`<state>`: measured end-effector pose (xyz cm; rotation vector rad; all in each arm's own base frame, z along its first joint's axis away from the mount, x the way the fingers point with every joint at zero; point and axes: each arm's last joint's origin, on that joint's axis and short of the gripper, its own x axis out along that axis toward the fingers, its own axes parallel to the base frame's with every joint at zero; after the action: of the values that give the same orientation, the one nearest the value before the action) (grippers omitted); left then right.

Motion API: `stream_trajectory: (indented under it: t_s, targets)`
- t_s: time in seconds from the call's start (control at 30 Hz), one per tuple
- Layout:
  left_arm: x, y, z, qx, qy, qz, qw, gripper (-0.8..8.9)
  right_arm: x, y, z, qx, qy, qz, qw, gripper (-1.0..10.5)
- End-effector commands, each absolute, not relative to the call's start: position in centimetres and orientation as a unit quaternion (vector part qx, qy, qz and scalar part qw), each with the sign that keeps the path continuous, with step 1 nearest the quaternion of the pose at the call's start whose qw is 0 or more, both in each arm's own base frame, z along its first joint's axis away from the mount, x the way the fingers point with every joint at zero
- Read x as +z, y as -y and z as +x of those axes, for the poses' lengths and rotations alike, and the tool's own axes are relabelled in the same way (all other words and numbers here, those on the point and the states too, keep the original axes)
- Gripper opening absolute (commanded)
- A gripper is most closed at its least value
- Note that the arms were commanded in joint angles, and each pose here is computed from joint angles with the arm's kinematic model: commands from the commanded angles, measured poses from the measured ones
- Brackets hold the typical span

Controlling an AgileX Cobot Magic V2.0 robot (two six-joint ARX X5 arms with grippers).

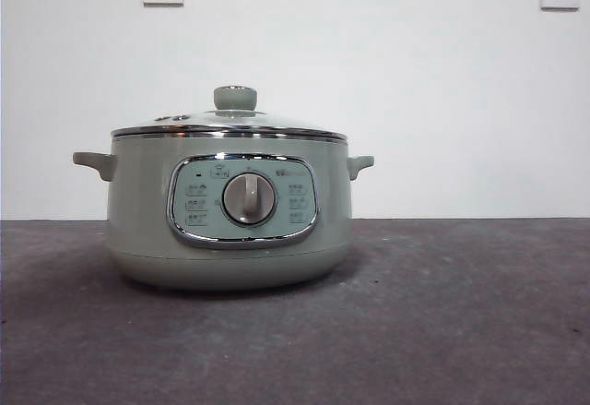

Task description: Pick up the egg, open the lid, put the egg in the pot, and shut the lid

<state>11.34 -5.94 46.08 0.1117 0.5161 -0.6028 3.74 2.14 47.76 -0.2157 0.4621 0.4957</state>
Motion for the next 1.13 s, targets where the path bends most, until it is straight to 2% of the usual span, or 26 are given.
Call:
stream_trajectory:
  t_s: [0.03,0.13,0.2,0.27,0.33,0.37,0.57,0.67,1.13]
  targets:
    - [45.99,5.97,11.38,-0.293,-0.259,0.049,0.919,3.45,47.43,-2.13,3.73,0.240,-0.241,-0.105,0.934,4.1]
    - [45.75,6.00,11.45,-0.292,-0.272,0.051,0.915,3.38,47.43,-2.14,3.72,0.243,-0.241,-0.104,0.934,4.1]
    - [45.63,6.02,11.50,-0.292,-0.279,0.052,0.914,2.50,47.43,-2.14,3.72,0.243,-0.241,-0.104,0.934,3.8]
    - [45.57,6.05,11.54,-0.291,-0.282,0.052,0.913,0.82,47.43,-2.14,3.72,0.243,-0.241,-0.104,0.934,2.1]
    - [45.56,6.06,11.58,-0.291,-0.282,0.052,0.913,-0.17,47.43,-2.15,3.73,0.243,-0.241,-0.105,0.934,0.3]
    - [45.57,6.06,11.57,-0.292,-0.282,0.052,0.913,-0.08,47.43,-2.14,3.72,0.243,-0.241,-0.105,0.934,-0.2]
    - [45.58,6.05,11.56,-0.291,-0.281,0.052,0.913,-0.07,47.43,-2.13,3.73,0.239,-0.242,-0.101,0.935,-0.1]
    - [45.56,6.06,11.58,-0.291,-0.282,0.052,0.913,-0.04,47.44,-2.12,3.73,0.230,-0.249,-0.073,0.938,0.0]
    - [45.29,6.44,12.37,-0.290,-0.293,0.054,0.909,-0.04,47.44,-2.14,3.76,0.230,-0.249,-0.074,0.938,0.0]
